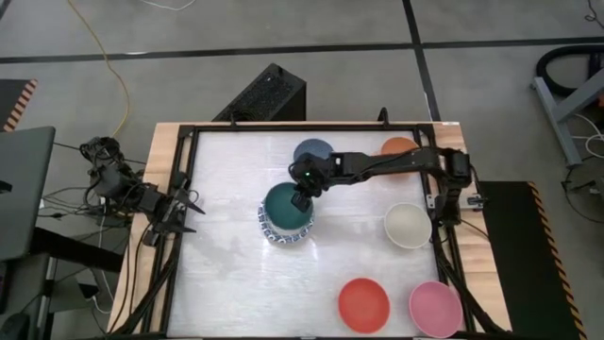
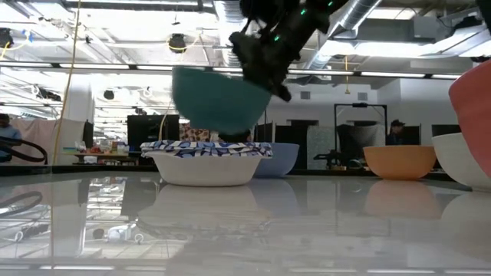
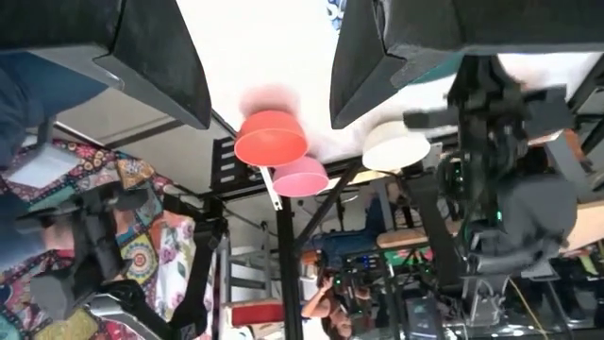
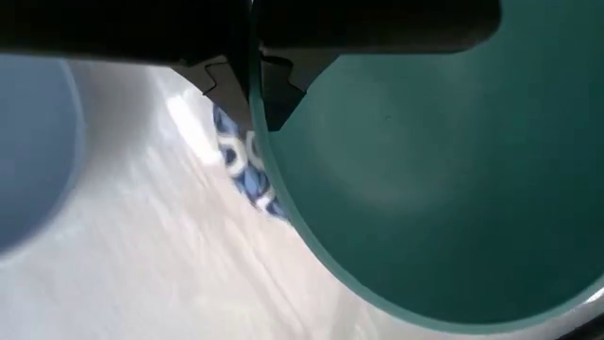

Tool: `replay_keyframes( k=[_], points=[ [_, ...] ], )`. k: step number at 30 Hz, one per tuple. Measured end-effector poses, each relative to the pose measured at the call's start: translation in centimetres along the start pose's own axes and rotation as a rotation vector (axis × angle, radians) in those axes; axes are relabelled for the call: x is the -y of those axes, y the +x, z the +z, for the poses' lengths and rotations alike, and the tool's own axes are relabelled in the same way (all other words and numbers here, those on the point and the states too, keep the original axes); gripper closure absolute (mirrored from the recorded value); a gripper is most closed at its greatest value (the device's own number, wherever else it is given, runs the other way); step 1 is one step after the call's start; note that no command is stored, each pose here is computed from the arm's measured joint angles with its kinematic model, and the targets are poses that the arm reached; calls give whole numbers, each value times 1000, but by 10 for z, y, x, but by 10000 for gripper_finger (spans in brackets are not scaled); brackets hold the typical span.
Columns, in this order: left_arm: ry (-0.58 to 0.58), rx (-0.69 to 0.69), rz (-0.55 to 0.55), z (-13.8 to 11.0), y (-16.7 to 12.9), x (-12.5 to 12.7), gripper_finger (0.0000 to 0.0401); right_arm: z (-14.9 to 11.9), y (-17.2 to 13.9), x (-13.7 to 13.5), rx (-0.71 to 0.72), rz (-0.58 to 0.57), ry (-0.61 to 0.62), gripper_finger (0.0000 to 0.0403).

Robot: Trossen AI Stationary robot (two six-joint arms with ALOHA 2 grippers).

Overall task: Nest bowls inside each other
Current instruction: Stack the green bowl on top of the blue patterned bowl

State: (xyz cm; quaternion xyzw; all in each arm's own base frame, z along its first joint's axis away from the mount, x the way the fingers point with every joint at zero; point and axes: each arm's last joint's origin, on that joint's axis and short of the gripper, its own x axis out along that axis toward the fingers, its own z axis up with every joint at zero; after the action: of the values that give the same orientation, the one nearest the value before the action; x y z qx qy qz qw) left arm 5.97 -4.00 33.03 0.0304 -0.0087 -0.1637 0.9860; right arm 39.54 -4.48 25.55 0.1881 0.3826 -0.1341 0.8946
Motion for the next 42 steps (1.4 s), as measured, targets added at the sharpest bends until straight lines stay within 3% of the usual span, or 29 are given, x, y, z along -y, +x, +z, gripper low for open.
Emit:
replay_keyframes(
  k=[8, 33, 42],
  points=[
    [11, -43, 55, -4, 1, -1, 193, -11, 24, 5, -89, -5, 4, 396],
    [47, -60, 76, -5, 2, -1, 193, -7, 23, 5, -57, -2, 39, 396],
    [45, -57, 92, -5, 1, -2, 193, -9, 57, 4, -151, -37, 40, 396]
  ],
)
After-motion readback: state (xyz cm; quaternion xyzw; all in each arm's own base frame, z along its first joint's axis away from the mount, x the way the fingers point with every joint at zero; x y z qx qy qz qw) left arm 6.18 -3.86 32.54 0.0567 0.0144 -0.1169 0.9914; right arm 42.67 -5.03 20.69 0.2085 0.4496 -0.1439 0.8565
